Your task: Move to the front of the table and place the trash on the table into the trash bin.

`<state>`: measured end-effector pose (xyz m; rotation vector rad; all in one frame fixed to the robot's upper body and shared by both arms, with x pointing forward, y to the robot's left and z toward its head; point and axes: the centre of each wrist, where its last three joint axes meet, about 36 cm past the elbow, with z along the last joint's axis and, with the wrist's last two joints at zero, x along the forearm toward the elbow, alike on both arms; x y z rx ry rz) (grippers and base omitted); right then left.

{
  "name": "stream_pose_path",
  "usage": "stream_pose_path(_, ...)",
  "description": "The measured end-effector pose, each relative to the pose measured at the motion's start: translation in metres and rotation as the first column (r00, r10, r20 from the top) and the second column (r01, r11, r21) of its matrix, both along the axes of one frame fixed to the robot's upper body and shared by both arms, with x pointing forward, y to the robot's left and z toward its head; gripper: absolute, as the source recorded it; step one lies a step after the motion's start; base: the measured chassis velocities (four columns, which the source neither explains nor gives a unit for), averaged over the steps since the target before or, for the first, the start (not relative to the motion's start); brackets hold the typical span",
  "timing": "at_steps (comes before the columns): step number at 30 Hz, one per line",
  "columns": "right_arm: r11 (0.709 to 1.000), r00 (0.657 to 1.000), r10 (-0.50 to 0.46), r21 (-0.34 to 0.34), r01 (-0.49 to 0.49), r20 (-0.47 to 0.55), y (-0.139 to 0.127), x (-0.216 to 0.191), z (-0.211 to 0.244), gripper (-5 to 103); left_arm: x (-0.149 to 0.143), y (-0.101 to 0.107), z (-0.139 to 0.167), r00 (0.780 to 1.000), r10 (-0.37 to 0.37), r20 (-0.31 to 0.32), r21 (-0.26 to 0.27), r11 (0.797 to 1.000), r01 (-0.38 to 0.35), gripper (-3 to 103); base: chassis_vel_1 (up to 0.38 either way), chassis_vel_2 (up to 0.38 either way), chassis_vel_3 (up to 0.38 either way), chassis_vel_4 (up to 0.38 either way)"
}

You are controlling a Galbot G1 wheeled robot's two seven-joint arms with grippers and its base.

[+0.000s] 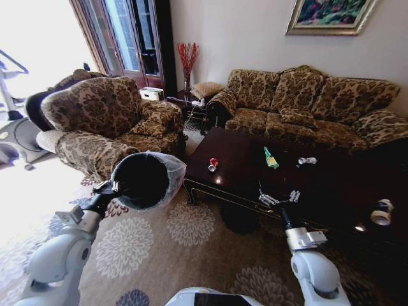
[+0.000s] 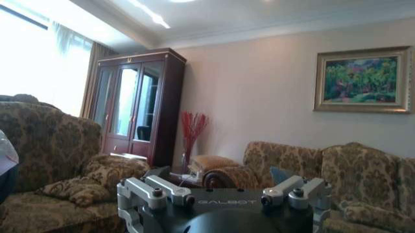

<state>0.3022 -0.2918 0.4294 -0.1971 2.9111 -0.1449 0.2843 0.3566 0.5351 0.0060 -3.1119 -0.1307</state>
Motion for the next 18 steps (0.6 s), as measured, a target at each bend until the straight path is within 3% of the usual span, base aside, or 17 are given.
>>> stream_pose_path(11,0.999,0.998,0.047,-0.014,-0.048,-0.032,0.02,0.02,-0.002,100,0.008,0.004,-0.001,1.0,-0.017,-0.024,0.031,0.999,0.018,2,-0.333,0.319,0.334,-0.31)
stream_pose_path(18,0.988,0.965,0.147,-0.014,-0.154,-0.219,0.03,0.034,-0.03,100,0.011,0.013,-0.004,0.999,-0.019,-0.045,0.037,0.999,0.021,2,-0.19,0.211,0.16,-0.158)
